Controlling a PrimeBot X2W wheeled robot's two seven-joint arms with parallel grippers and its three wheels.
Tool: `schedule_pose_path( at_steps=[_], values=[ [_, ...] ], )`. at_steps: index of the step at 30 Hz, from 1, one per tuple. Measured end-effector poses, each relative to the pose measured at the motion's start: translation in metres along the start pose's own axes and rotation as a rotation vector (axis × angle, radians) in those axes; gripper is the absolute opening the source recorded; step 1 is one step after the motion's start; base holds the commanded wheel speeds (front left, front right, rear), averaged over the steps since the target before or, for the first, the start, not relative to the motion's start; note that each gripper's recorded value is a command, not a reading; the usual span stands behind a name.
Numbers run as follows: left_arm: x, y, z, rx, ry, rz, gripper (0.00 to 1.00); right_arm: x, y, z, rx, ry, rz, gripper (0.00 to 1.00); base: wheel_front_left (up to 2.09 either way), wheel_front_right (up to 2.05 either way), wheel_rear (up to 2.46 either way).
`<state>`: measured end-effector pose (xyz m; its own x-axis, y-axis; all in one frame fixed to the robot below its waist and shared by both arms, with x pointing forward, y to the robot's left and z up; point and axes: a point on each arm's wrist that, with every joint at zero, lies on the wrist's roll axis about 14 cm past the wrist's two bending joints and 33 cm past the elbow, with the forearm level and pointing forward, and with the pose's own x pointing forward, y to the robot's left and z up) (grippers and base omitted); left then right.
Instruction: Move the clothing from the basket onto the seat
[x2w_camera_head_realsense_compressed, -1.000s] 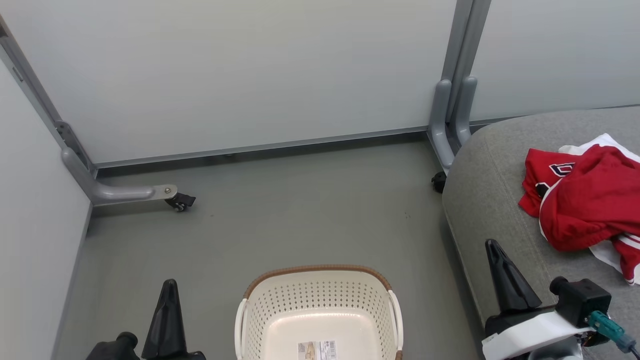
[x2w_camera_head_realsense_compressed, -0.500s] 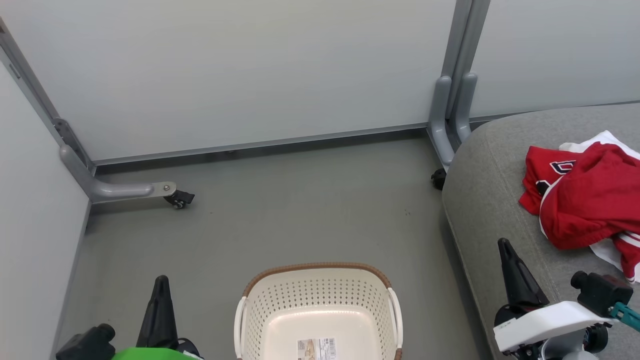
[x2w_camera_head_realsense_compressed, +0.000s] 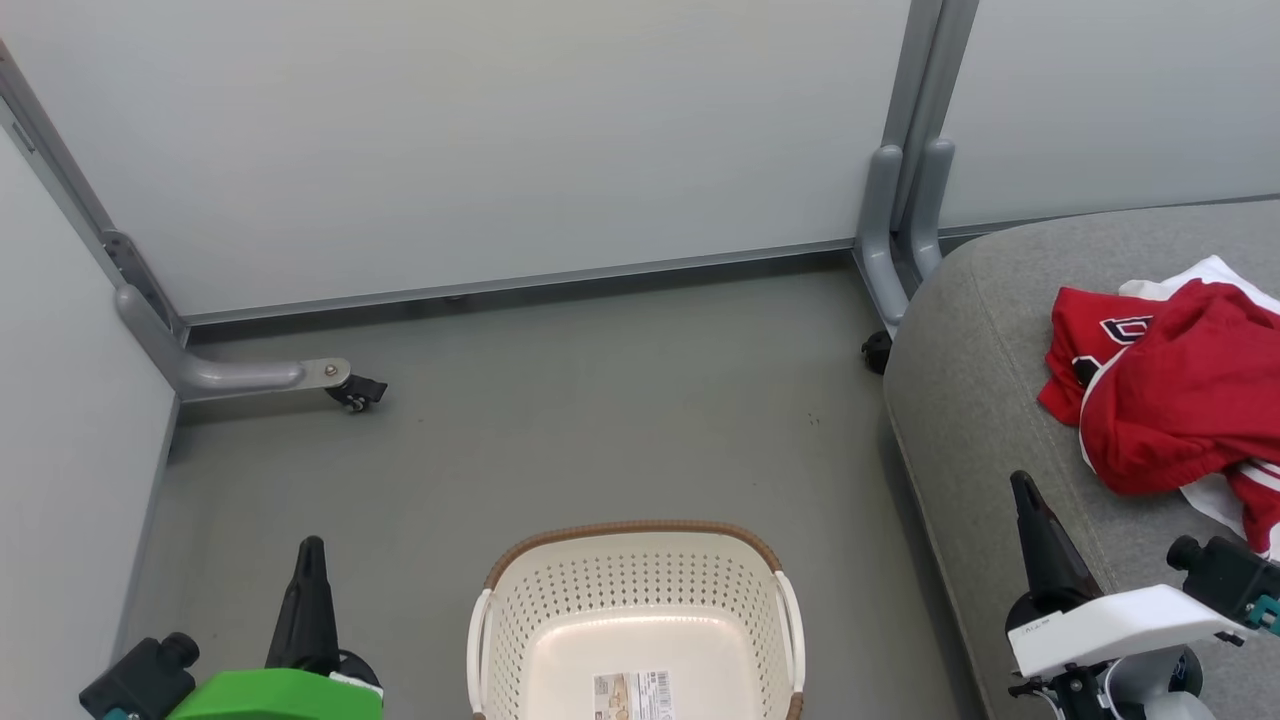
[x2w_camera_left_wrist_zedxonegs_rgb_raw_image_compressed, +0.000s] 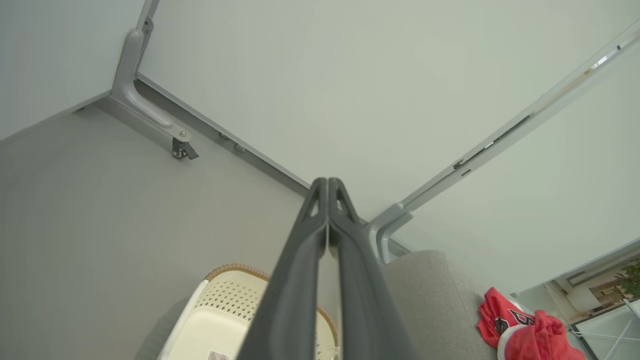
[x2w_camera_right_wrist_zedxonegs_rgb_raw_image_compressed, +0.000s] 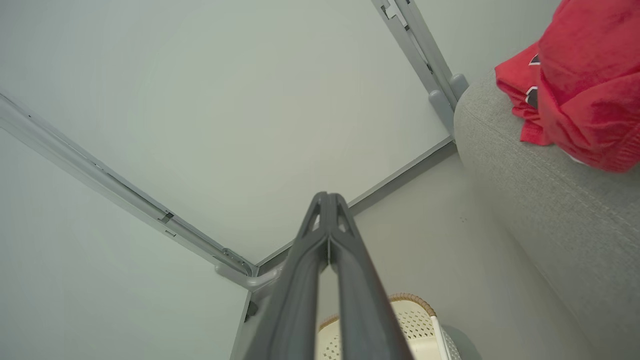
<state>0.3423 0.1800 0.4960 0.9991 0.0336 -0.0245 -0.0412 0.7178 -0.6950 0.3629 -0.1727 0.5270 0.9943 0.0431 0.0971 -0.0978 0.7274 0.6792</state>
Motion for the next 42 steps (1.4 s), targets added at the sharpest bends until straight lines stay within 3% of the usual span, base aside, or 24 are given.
schedule_pose_path(
  at_steps=[42],
  values=[
    [0.024, 0.007, 0.006, -0.455, 0.035, 0.015, 0.00, 0.012, -0.024, 0.000, 0.457, 0.015, -0.092, 0.00, 0.00, 0.00, 0.00]
  ],
)
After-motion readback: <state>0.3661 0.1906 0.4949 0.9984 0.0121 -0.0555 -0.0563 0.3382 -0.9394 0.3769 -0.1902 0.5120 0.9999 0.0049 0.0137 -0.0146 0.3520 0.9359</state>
